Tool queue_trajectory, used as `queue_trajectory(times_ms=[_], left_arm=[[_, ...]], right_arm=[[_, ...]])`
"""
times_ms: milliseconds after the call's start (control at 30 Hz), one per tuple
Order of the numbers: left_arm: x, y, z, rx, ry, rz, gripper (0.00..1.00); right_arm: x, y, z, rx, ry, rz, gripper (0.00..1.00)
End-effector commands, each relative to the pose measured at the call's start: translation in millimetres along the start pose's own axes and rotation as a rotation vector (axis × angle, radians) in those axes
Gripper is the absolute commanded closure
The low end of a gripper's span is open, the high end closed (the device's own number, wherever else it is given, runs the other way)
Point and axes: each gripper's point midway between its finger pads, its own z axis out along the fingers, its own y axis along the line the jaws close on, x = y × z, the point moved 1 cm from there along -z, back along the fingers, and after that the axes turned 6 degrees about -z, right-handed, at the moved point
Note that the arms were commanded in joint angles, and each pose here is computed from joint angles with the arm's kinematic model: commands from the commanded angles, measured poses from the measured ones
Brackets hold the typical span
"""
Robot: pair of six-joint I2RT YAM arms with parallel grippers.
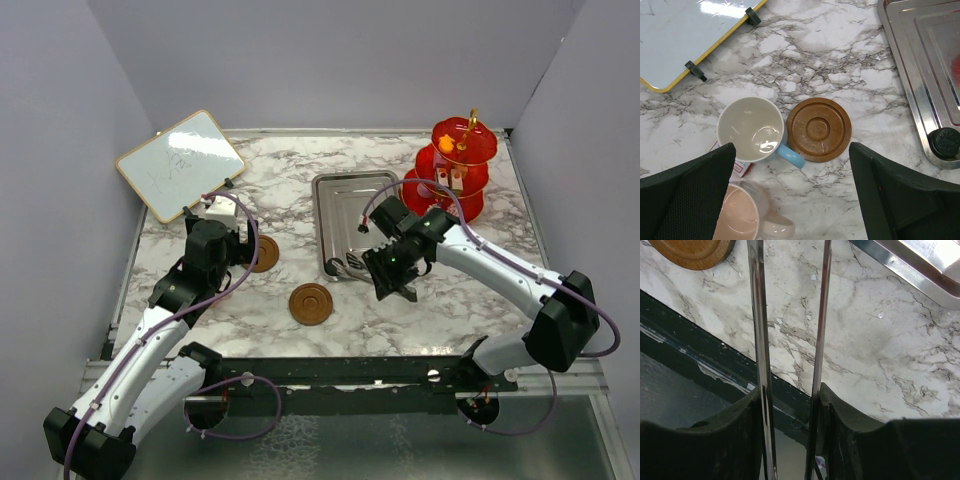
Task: Serve the afternoon tea
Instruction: Adjust the dessert on the tray.
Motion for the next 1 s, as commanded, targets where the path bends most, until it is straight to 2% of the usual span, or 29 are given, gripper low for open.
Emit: queue_trajectory(times_ms=[0, 533, 800, 967], left_arm=[[-13.3, -1.3, -3.3, 0.011, -0.038, -0.008, 0.01], [-13.4, -1.0, -3.1, 0.008, -0.038, -0.008, 0.01], [-13.2, 0.1, -3.3, 0.003, -0.038, -0.006, 0.01], [-13.8, 0.3, -3.7, 0.003, -0.04, -0.007, 0.01]], right_arm=[[-15.9, 3.4, -1.1, 0.006, -0.036, -0.026, 0.58], [-27.7, -6.4, 14.4, 0.105, -0.008, -0.049, 0.55], [-44.2, -24.5, 6.3, 0.239, -0.069, 0.003, 0.58], [-48.7, -23.6, 0.3, 0.24, -0.098, 0.009, 0.57]])
